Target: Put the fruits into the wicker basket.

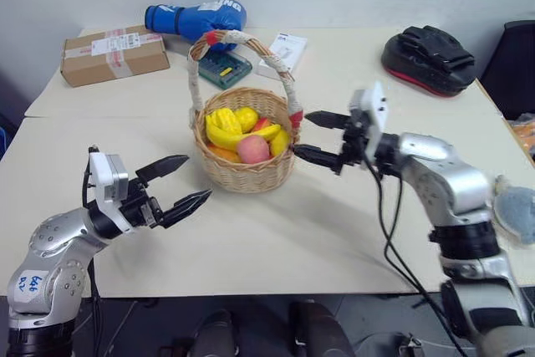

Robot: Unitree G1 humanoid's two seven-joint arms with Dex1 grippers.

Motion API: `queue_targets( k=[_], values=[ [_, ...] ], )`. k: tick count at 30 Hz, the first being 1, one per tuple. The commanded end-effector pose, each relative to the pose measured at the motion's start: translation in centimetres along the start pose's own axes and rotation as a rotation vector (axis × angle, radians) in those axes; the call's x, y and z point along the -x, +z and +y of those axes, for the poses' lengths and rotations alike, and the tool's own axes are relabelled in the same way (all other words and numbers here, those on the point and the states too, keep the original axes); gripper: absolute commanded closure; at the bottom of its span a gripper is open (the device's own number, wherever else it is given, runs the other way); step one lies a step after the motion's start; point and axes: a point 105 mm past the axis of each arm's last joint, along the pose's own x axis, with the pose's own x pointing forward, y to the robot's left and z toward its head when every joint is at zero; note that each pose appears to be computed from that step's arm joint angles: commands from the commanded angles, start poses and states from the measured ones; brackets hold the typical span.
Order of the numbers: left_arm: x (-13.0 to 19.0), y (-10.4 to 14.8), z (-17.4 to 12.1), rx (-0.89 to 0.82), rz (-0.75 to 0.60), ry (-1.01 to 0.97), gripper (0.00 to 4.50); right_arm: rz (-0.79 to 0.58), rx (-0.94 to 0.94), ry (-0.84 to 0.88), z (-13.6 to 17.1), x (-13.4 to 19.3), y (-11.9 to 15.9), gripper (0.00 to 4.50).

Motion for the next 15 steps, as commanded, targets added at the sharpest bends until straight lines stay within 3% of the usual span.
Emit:
queue_targets(
  k=[1, 2, 6, 12, 13, 15],
  values=[
    [-0.2, 0.5, -0.4, -0.021, -0.005, -0.020, 0.00, -0.060, 0.044, 0.019, -0.5, -1.3, 1.8, 0.39],
    [-0.3, 0.5, -0.5, -0.020, -0.006, -0.023, 0.00, -0.063, 0.048, 0.033, -0.5, -1.8, 2.0, 0.54],
    [-0.5, 0.4, -0.8, -0.017, -0.009, -0.029, 0.00, -0.073, 0.063, 0.063, -0.4, -2.3, 2.3, 1.95],
    [-0.9, 0.2, -1.2, -0.007, -0.013, -0.049, 0.00, -0.108, 0.094, 0.137, 0.7, -0.1, 3.0, 4.07],
    [-1.0, 0.1, -1.3, -0.005, -0.014, -0.058, 0.00, -0.115, 0.098, 0.154, 1.1, 0.5, 3.3, 4.35],
    [-1.6, 0.0, -1.4, -0.001, -0.019, -0.087, 0.00, -0.160, 0.115, 0.111, 1.3, 1.8, 4.8, 4.36]
  ],
)
